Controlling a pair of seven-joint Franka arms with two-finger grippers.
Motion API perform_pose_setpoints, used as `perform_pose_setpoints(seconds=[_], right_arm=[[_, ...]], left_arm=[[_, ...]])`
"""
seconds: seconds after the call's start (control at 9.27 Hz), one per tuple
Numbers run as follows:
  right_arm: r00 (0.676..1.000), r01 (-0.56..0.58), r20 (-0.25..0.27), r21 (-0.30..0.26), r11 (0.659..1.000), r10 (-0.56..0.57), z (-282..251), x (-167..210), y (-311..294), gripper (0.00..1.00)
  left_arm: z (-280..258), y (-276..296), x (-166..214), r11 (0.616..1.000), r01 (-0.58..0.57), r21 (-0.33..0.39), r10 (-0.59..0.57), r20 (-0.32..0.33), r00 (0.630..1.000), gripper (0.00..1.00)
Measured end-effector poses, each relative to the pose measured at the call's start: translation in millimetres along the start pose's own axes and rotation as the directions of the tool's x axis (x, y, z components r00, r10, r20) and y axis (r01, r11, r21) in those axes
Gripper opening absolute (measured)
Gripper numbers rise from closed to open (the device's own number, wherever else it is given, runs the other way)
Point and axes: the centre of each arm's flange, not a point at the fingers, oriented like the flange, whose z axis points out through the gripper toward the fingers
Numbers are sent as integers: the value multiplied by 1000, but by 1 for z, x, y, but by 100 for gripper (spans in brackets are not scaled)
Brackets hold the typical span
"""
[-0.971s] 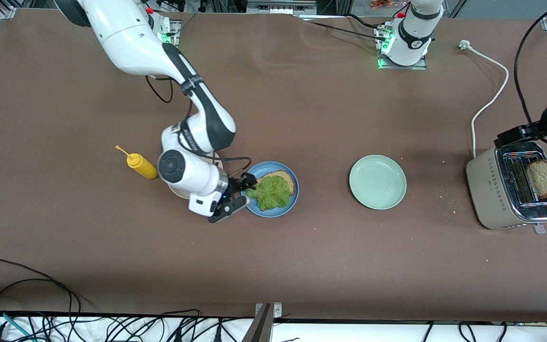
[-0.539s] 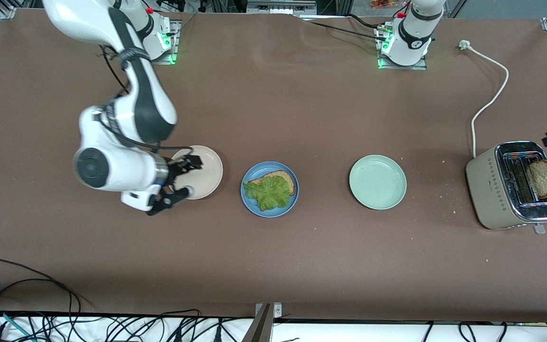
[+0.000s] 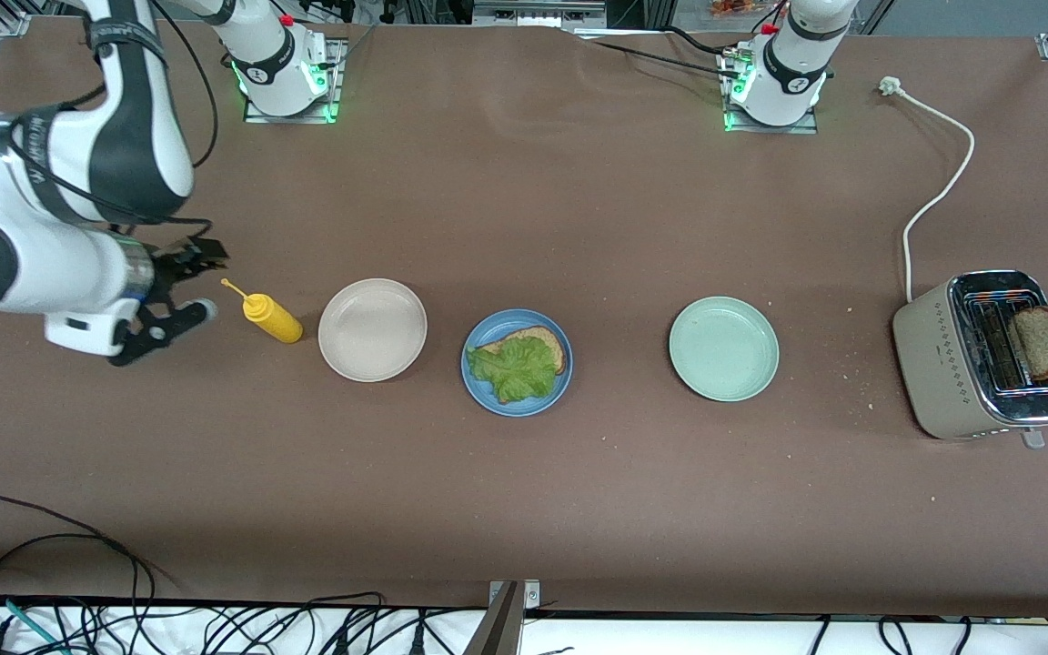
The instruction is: Make sandwich in blue plate with both arms
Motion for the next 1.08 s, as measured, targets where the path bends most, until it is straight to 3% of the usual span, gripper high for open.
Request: perform_pose_setpoints(seconds=[0.22, 0.43, 0.54, 0.65, 0.97, 1.08], right_arm=[[993, 106, -45, -11, 994, -106, 31, -43, 50, 100], [963, 254, -80, -40, 966, -257, 78, -65, 92, 100], [945, 312, -100, -28, 950, -313, 94, -69, 100, 100], [916, 374, -151, -6, 927, -371, 107, -72, 110, 100], [787, 548, -362, 38, 836, -500, 168, -83, 164, 100], [735, 592, -432, 34, 805, -522, 192, -84, 177, 100]], left_arm=[[44, -8, 6, 999, 10, -37, -8, 49, 999, 100], [72, -21, 6, 998, 30, -51, -26, 86, 996, 100], [78, -28, 6, 998, 40, -52, -35, 95, 995, 100], [83, -32, 5, 997, 47, -53, -41, 104, 994, 100], [99, -34, 3, 997, 52, -62, -43, 128, 991, 100], [105, -35, 3, 996, 53, -66, -44, 137, 990, 93]])
